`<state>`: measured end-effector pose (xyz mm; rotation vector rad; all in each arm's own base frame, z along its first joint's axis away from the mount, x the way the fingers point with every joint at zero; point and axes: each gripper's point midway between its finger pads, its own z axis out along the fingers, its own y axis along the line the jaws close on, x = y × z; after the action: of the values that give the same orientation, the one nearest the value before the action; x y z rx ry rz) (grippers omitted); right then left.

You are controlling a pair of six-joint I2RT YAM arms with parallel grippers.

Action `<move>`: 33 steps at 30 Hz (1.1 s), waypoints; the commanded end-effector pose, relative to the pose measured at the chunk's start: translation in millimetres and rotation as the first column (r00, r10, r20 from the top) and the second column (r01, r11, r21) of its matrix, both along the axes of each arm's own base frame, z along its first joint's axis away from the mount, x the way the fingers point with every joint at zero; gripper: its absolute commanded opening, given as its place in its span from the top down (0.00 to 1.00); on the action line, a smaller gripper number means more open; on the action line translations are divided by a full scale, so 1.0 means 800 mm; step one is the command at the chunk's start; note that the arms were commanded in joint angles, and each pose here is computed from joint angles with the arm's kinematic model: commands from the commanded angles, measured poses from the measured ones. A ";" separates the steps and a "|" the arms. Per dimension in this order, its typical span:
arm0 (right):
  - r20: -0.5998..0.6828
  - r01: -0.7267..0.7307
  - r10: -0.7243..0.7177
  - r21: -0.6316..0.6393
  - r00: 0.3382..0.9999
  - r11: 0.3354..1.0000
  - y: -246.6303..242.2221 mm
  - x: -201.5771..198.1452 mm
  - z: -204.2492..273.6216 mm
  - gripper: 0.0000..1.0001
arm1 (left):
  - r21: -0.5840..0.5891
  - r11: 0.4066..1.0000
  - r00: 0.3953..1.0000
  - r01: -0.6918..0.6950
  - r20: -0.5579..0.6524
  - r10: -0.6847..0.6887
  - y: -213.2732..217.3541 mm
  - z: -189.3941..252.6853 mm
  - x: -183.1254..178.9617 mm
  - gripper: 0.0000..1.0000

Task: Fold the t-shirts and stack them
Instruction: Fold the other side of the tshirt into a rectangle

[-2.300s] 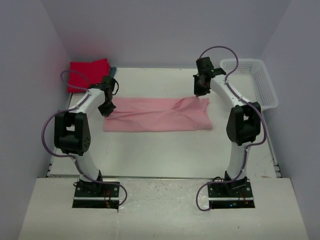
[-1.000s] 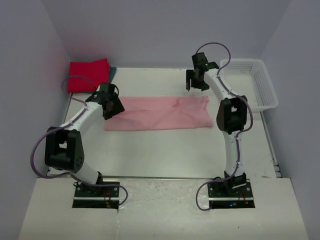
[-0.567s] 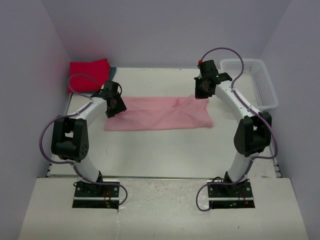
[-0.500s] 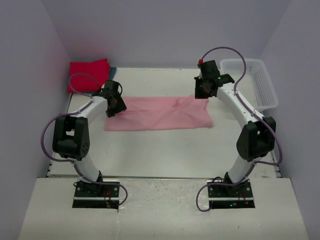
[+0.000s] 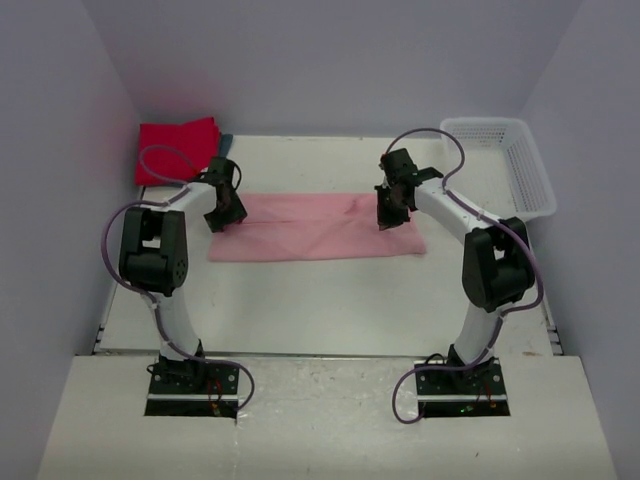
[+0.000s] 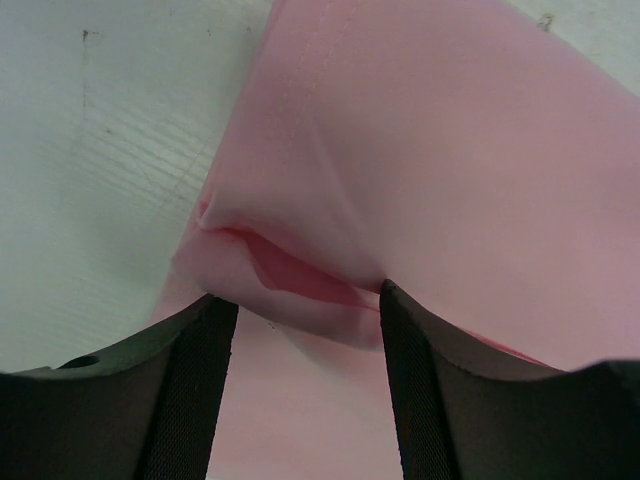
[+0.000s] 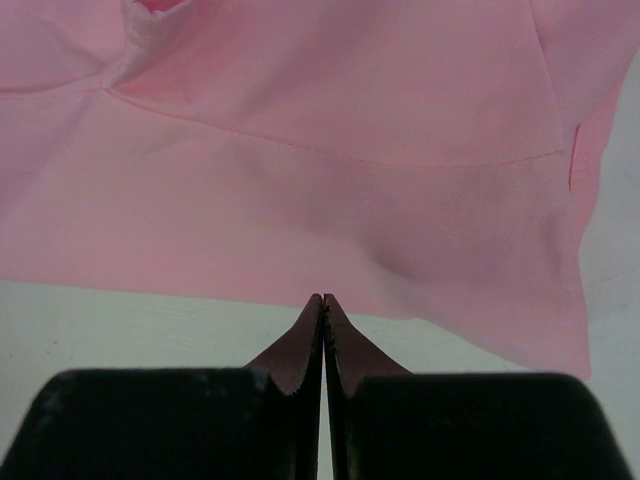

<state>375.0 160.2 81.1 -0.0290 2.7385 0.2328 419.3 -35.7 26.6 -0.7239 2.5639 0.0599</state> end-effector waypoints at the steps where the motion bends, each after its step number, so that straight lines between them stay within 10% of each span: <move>1: 0.059 -0.003 0.000 0.049 0.998 0.999 0.015 0.014 0.026 1.00 | 0.033 0.999 1.000 0.003 0.013 -0.003 0.013 0.005 0.011 0.40; 14: 0.194 -0.030 0.012 0.089 0.981 0.996 0.010 0.002 0.092 1.00 | 0.018 1.000 0.999 -0.025 0.032 0.025 0.033 -0.004 0.011 0.34; 29: 0.232 -0.050 0.020 0.126 0.973 0.991 0.014 -0.018 0.109 1.00 | -0.124 0.928 0.812 0.352 0.533 -0.237 -0.100 0.223 -0.003 0.21; 33: 0.274 -0.015 -0.023 0.135 0.961 0.991 0.007 -0.024 0.122 1.00 | -0.178 0.804 0.740 0.567 0.540 -0.401 -0.173 0.224 -0.006 0.56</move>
<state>355.9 164.5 145.4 -0.0468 2.5538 0.3457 409.2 -137.9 207.4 -0.2946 2.1758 -0.5293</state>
